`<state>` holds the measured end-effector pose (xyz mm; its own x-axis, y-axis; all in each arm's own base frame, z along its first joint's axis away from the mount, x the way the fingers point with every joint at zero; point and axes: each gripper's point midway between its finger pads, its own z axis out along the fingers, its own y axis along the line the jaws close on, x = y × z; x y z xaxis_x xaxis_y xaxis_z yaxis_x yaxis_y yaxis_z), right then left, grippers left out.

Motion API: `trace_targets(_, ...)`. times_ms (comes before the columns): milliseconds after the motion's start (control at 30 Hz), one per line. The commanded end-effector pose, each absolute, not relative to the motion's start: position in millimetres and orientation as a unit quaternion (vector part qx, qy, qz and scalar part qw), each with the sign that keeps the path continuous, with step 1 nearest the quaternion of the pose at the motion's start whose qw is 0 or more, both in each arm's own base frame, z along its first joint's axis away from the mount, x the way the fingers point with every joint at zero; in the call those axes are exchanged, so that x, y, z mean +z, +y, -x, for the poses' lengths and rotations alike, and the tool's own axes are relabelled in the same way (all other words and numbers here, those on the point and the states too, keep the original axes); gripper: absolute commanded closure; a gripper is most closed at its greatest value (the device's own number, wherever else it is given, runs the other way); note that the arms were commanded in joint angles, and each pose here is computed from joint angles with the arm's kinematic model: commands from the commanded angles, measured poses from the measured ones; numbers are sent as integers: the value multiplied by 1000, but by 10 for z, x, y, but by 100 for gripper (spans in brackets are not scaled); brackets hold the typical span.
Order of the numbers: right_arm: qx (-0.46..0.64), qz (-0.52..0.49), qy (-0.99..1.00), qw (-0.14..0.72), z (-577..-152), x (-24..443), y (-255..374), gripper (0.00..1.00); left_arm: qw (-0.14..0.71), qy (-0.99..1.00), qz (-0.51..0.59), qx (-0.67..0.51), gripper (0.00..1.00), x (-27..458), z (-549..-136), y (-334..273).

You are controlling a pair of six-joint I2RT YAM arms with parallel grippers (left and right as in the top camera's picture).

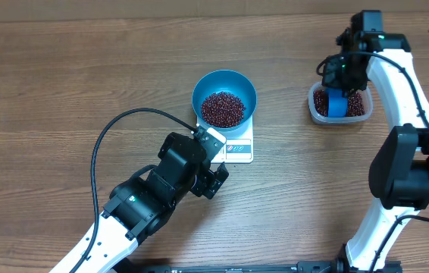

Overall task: Scoop item into bowl and weigh 150g on scale
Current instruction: 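Drag the blue cup through the beans with the right gripper, then tilt the cup up with the right gripper to scoop beans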

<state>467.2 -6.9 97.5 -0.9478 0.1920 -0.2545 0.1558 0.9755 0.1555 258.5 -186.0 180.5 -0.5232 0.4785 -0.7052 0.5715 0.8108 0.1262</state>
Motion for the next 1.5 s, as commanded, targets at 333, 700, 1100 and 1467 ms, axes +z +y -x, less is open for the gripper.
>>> trace_targets(333,187,-85,969,138,-4660,1084,7,96,382,874,-294,-56,0,1776,-2599,-1838)
trace_targets(700,230,-121,955,139,-4604,1141,-272,96,382,874,-294,-56,0,1776,-2599,-1838)
trace_targets(1100,254,-142,947,132,-4455,1165,-576,96,383,874,-294,-56,1,1777,-2599,-1838)
trace_targets(1467,328,-137,922,151,-4421,1330,-617,96,382,874,-294,-56,1,1776,-2599,-1838)
